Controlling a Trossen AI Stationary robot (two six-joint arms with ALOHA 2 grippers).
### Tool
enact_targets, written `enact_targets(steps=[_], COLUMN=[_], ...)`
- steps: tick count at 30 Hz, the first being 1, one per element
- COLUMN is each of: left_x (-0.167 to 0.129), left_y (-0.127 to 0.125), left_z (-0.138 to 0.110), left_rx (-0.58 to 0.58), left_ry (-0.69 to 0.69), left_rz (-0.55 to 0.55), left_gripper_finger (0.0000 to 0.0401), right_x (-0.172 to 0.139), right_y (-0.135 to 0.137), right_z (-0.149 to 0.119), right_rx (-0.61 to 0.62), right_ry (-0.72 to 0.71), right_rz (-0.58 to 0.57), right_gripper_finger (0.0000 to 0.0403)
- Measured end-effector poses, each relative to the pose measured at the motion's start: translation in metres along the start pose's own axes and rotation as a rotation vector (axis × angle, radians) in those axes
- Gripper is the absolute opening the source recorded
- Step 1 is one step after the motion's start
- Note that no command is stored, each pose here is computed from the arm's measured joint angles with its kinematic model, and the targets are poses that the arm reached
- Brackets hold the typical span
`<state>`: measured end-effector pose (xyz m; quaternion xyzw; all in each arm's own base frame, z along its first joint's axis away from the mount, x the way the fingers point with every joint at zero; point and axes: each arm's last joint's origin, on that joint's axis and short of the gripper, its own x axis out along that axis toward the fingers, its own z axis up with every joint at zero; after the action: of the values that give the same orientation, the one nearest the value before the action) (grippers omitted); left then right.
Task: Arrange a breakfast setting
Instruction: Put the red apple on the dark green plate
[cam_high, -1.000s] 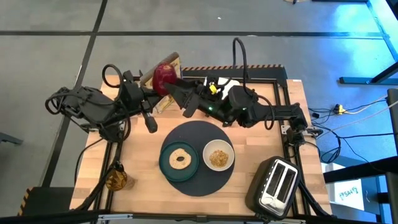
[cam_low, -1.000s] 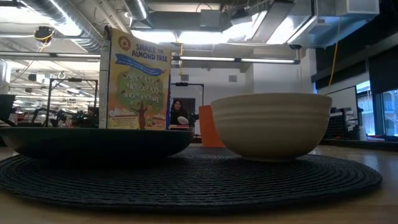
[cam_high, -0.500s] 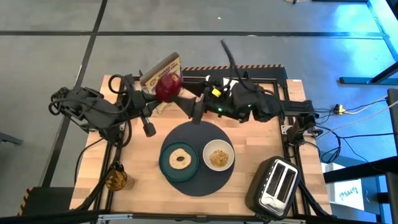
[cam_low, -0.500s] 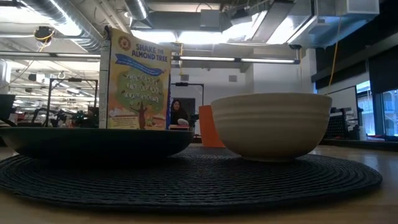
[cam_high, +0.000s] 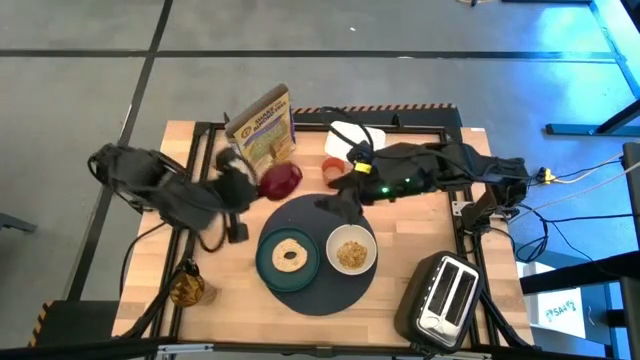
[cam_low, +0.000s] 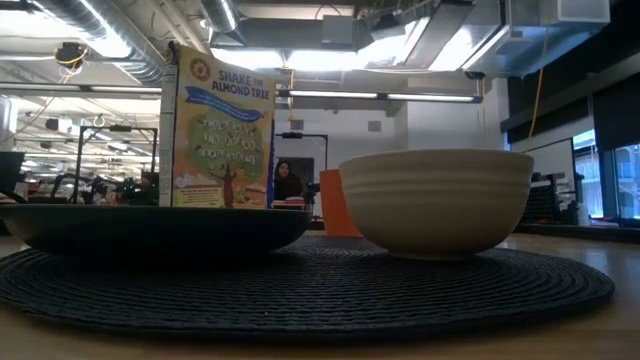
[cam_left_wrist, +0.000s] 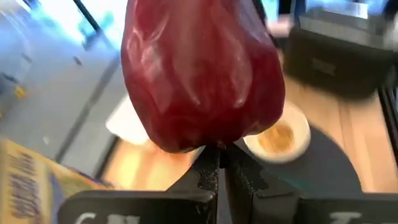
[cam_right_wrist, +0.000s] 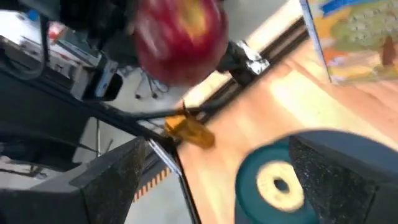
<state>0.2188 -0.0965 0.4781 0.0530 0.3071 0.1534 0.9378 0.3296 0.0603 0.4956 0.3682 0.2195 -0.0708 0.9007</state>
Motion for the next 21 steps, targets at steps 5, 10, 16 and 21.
enact_targets(steps=[5, 10, 16, 21], left_x=[0.040, 0.090, 0.129, 0.140], left_y=[-0.030, -0.053, -0.095, -0.116], left_z=[-0.030, -0.068, -0.123, -0.162], left_rx=[0.061, -0.088, -0.266, -0.293], left_ry=[0.228, 0.400, 0.498, 0.498], left_rz=[-0.105, -0.127, -0.313, -0.381], left_gripper_finger=[0.0003, 0.0003, 0.0003, 0.0003], right_x=[-0.015, -0.036, -0.047, -0.052], right_y=[-0.010, -0.019, -0.031, -0.038], right_z=[0.004, 0.010, -0.001, -0.006], right_rx=[-0.025, -0.033, -0.083, -0.155], right_ry=[0.020, 0.031, 0.140, 0.204], right_rz=[-0.055, -0.074, -0.184, -0.259], right_gripper_finger=[0.0379, 0.0379, 0.0379, 0.0379])
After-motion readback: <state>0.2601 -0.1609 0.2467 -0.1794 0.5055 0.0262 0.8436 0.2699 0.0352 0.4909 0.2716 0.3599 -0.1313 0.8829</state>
